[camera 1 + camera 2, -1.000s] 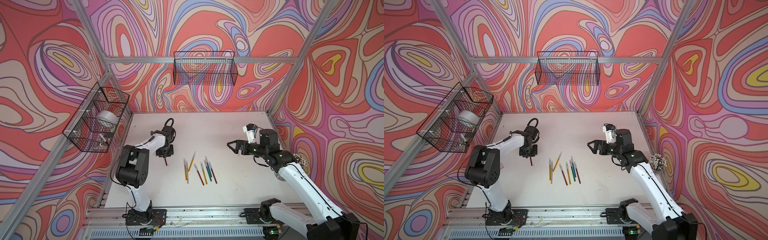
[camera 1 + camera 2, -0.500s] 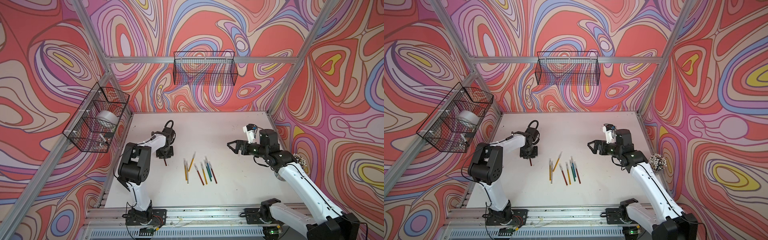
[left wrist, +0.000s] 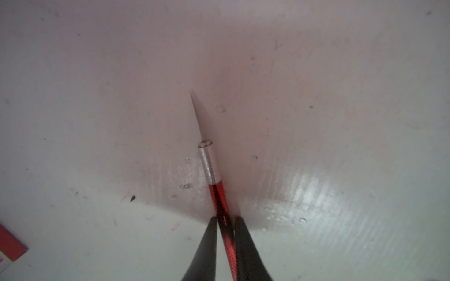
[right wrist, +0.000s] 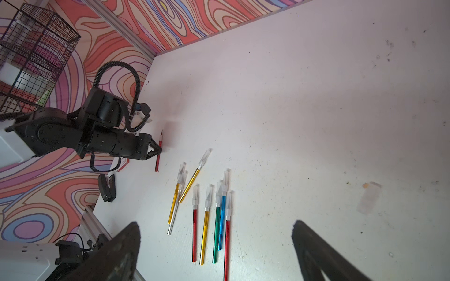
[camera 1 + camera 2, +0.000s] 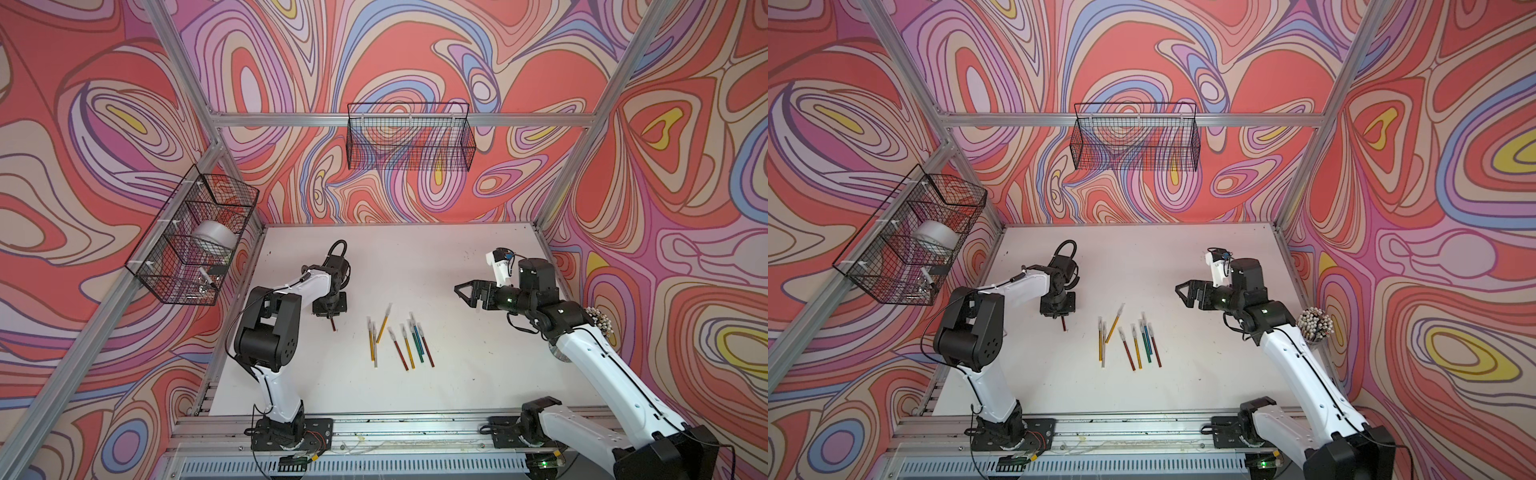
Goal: Remove protective caps from carving knives
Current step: Place the carving knife at the center of the board.
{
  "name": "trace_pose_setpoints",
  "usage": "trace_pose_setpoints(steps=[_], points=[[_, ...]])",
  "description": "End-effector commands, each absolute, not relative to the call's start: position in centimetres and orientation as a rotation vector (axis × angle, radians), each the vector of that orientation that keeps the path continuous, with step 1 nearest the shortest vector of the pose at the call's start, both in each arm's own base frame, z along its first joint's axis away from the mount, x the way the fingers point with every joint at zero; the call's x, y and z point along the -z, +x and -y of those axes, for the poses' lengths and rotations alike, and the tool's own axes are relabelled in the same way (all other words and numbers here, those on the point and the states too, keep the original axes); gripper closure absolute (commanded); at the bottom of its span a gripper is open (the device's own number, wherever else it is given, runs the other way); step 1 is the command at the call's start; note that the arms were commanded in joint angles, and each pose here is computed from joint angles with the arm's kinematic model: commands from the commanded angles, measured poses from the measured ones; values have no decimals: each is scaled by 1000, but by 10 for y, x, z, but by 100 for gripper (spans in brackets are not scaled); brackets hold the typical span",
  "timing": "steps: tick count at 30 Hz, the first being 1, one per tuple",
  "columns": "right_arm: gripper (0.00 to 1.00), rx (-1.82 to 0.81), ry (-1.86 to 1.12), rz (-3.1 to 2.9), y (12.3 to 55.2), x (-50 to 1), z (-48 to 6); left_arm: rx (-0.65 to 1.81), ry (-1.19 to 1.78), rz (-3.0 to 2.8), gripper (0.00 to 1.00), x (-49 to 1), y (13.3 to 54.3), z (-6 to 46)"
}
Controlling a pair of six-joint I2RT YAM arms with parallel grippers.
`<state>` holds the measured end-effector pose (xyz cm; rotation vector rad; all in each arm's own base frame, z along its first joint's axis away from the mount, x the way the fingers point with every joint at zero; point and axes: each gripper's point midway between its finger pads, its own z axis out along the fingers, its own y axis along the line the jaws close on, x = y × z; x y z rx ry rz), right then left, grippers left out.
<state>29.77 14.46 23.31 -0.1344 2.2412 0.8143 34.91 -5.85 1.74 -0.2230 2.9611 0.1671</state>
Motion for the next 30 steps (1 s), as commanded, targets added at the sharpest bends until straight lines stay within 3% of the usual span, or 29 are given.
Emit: trace_pose_setpoints(steps=[1, 9, 30], points=[[2, -806, -125, -2255, 295, -229, -144, -123, -153, -3007, 85, 1, 342, 67], [2, -805, -123, -2255, 294, -229, -143, -136, -90, -3013, 89, 2, 340, 76], [2, -803, -119, -2252, 293, -230, -143, -111, -108, -3018, 76, 0, 339, 78]])
